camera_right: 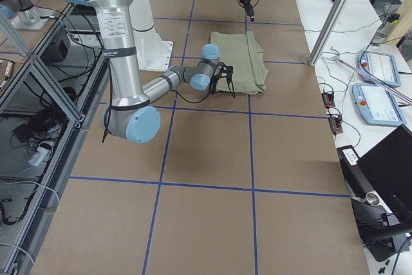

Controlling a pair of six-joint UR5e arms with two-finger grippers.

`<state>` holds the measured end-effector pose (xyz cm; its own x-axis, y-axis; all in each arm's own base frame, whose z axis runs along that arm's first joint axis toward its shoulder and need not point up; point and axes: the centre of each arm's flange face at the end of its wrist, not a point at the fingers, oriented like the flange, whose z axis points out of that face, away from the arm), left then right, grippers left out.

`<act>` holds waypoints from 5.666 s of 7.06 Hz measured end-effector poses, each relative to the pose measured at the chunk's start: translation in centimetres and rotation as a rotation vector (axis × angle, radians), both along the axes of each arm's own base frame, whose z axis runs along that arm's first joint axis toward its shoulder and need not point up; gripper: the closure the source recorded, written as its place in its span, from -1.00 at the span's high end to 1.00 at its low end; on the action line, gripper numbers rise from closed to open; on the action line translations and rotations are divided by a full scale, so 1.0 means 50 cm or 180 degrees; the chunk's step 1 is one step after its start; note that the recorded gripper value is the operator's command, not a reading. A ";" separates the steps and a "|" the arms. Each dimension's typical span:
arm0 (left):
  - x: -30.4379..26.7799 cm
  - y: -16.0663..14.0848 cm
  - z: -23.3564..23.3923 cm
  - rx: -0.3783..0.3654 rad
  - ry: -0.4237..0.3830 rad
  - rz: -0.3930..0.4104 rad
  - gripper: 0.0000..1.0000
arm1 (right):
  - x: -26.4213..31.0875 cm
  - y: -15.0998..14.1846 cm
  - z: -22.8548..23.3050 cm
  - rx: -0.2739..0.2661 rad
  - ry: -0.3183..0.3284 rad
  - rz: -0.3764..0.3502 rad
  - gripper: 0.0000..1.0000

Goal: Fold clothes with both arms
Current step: 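Move the right gripper to the folded shirt's side edge nearest it and grasp, then drag the folded shirt with the right gripper toward the robot, then release the shirt with the right gripper while the left gripper reaches the shirt's corner, then grasp the shirt corner with the left gripper and pull it away from the robot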

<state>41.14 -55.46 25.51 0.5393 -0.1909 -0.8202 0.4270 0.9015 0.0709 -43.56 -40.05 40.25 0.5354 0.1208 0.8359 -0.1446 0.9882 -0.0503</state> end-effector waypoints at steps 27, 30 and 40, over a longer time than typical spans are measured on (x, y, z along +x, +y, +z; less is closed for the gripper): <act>0.340 0.455 -0.011 -0.1472 0.0274 0.0263 -0.21 | 0.306 0.161 -0.163 -0.0202 -0.0606 0.0248 1.00; 0.342 0.467 -0.015 -0.1479 0.0284 0.0288 -1.00 | 0.312 0.159 -0.162 -0.0205 -0.0606 0.0262 1.00; 0.209 0.200 0.023 -0.1147 0.0260 -0.0213 -1.00 | 0.338 0.134 -0.159 -0.0205 -0.0599 0.0395 1.00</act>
